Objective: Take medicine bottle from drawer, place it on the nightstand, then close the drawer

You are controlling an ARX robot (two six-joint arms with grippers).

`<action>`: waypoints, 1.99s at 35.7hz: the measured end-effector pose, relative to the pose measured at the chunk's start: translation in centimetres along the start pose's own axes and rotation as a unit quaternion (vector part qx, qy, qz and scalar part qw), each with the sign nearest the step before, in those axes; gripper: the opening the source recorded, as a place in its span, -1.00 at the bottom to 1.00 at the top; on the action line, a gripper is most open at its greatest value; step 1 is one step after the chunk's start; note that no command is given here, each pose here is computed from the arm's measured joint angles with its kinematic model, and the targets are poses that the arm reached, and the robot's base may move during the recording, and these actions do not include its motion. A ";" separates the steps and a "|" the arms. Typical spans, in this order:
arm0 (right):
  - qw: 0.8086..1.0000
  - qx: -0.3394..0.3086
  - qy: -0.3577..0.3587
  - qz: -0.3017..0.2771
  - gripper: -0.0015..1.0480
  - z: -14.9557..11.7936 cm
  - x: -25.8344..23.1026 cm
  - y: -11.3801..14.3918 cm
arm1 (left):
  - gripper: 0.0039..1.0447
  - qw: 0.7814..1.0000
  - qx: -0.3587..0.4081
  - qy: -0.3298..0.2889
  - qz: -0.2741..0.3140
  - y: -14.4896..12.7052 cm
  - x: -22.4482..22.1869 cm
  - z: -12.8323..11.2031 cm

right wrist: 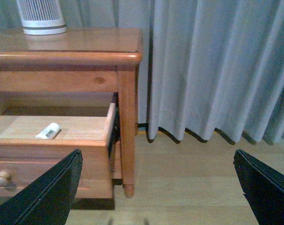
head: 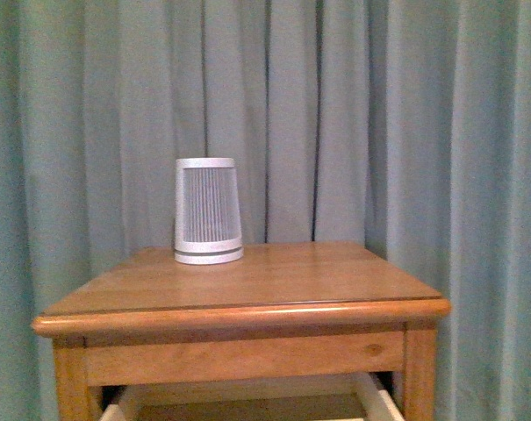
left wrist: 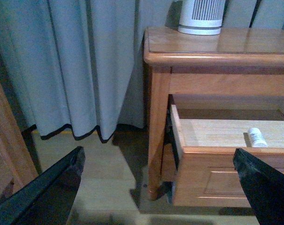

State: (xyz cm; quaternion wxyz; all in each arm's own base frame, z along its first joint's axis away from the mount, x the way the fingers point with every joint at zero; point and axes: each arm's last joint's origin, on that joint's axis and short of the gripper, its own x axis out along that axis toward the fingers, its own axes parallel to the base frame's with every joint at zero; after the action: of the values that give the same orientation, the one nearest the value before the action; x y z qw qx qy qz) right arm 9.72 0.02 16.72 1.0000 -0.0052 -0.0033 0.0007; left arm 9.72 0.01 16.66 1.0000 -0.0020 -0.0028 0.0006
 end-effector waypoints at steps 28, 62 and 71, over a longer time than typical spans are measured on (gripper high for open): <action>0.976 0.025 0.210 -0.055 0.87 4.4 12.8 2.3 | 0.88 1.000 0.000 -0.001 0.000 0.0 0.0 0.0; 0.933 0.007 0.359 0.018 0.87 -2.3 27.8 9.8 | 0.88 1.000 0.000 -0.001 0.000 0.0 0.0 0.0; 0.922 0.027 0.386 0.012 0.87 -5.1 29.8 11.9 | 0.88 1.000 0.000 -0.001 0.000 0.0 0.0 0.0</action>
State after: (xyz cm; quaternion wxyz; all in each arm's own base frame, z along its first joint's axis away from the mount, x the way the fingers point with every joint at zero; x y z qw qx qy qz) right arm 39.53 11.92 11.64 0.9233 0.0215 0.3834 0.0110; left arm 9.72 0.00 16.65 1.0000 -0.0024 -0.0033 0.0004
